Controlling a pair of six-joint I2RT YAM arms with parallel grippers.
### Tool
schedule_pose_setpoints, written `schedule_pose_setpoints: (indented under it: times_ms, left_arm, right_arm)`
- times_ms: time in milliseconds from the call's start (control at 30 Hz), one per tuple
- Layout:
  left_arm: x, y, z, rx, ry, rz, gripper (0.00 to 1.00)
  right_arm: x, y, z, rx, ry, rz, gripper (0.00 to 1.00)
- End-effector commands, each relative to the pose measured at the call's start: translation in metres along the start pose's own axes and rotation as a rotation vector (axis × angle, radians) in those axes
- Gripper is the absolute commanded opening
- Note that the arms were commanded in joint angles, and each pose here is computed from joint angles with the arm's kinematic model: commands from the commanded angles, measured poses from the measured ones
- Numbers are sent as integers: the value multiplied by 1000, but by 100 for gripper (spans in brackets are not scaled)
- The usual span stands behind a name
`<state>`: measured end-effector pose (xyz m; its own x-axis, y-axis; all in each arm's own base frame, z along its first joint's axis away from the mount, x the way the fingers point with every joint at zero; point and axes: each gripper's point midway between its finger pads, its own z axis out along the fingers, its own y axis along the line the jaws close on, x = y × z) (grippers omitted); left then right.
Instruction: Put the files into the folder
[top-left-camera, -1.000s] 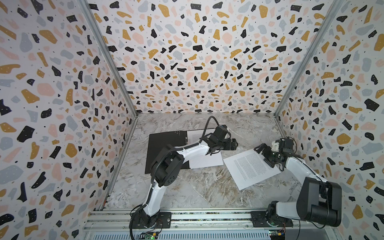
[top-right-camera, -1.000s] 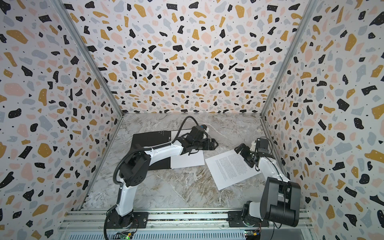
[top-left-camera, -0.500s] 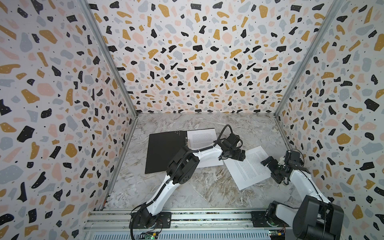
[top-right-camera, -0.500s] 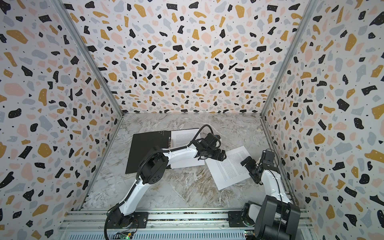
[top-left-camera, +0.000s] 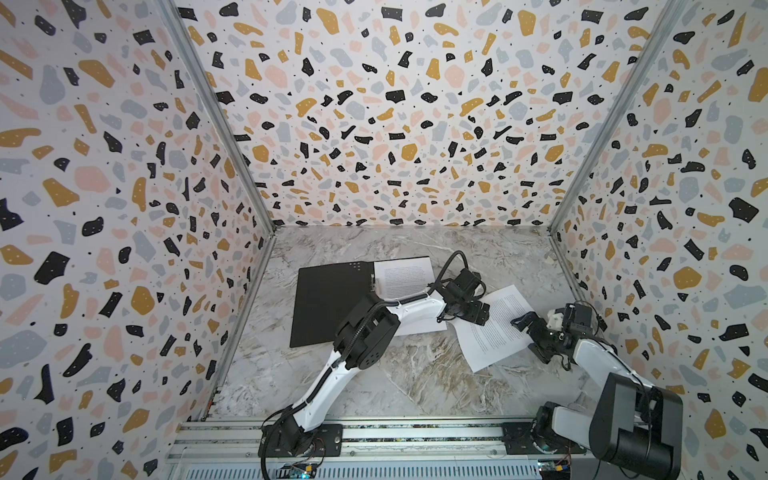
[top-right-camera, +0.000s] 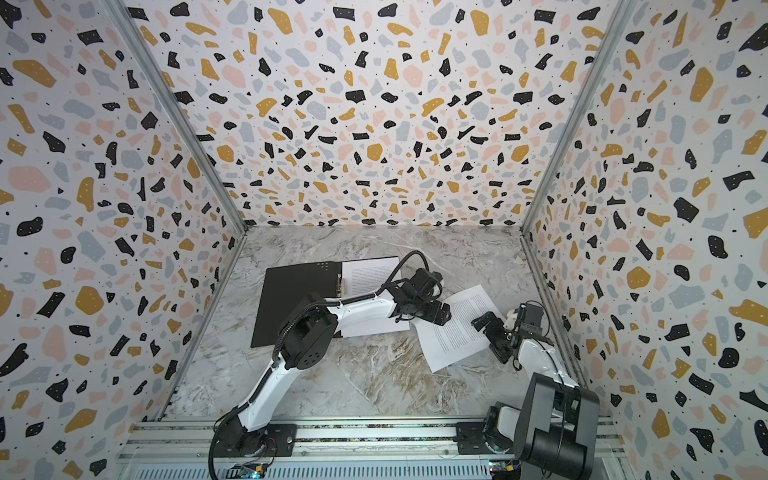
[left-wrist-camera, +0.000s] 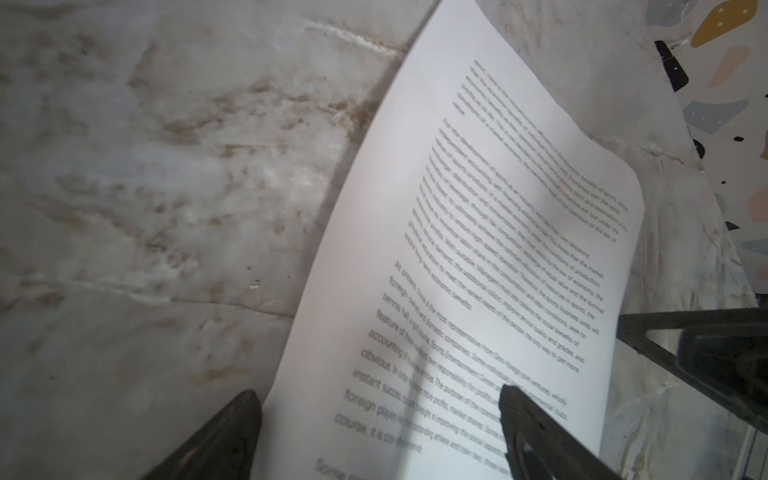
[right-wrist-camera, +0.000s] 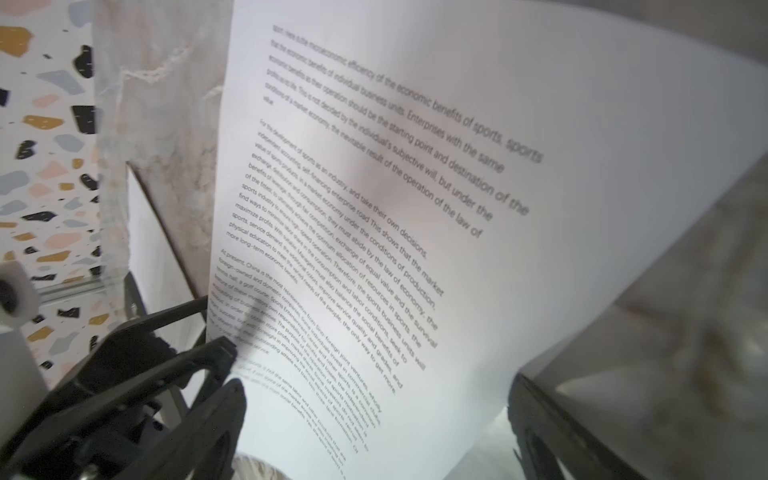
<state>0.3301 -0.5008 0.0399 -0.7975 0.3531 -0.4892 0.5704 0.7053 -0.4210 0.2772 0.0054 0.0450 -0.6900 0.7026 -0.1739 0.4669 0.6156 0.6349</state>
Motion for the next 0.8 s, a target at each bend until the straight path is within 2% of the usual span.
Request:
schedule_pose_setpoints:
  times_ms: [0,200,433,667,767]
  left_arm:
    - [45,-8,7,60,130,-45,91]
    - [50,-22,1,163,112,-124,90]
    - [16,-57,-27,355,-9,-251,90]
    - [-19,-78,-62,559,-149,-386,90]
    - [-27,-82,-72,606,-180,-413,89]
  right_arm:
    - [27,-14,15,14,105,60,99]
    - [21,-3,21,-47,113,39,99]
    - [17,-10,31,-31,134,27,99]
    - [13,0,34,-95,146,16,99]
    - [10,5,34,-112,148,10,99]
